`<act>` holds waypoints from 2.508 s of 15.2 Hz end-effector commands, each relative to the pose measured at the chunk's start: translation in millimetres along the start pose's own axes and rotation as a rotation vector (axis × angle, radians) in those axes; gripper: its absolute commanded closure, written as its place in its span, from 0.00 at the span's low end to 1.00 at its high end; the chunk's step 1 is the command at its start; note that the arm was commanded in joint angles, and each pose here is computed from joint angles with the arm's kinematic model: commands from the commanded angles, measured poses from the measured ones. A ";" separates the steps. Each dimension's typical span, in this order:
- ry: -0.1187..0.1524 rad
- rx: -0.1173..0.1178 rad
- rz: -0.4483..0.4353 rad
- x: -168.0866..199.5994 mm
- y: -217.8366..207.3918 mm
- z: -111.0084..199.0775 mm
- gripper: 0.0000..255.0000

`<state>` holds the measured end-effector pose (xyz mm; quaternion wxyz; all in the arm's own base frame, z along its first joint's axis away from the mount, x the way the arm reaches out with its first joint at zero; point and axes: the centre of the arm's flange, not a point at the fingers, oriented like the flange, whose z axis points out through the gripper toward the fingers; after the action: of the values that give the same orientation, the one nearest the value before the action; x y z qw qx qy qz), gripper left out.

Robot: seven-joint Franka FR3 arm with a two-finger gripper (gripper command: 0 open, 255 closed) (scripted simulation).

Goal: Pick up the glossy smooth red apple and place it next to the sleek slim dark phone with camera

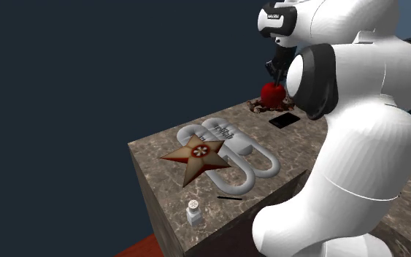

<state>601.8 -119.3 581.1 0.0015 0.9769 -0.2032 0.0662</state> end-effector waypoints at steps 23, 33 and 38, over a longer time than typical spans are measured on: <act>0.001 0.000 -0.001 65.9 124.9 80.1 1.00; 0.001 0.000 -0.001 59.1 126.2 132.4 1.00; 0.001 0.000 -0.001 55.6 126.8 158.6 1.00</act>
<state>621.4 -261.6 434.0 0.0015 0.9770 -0.2026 0.0663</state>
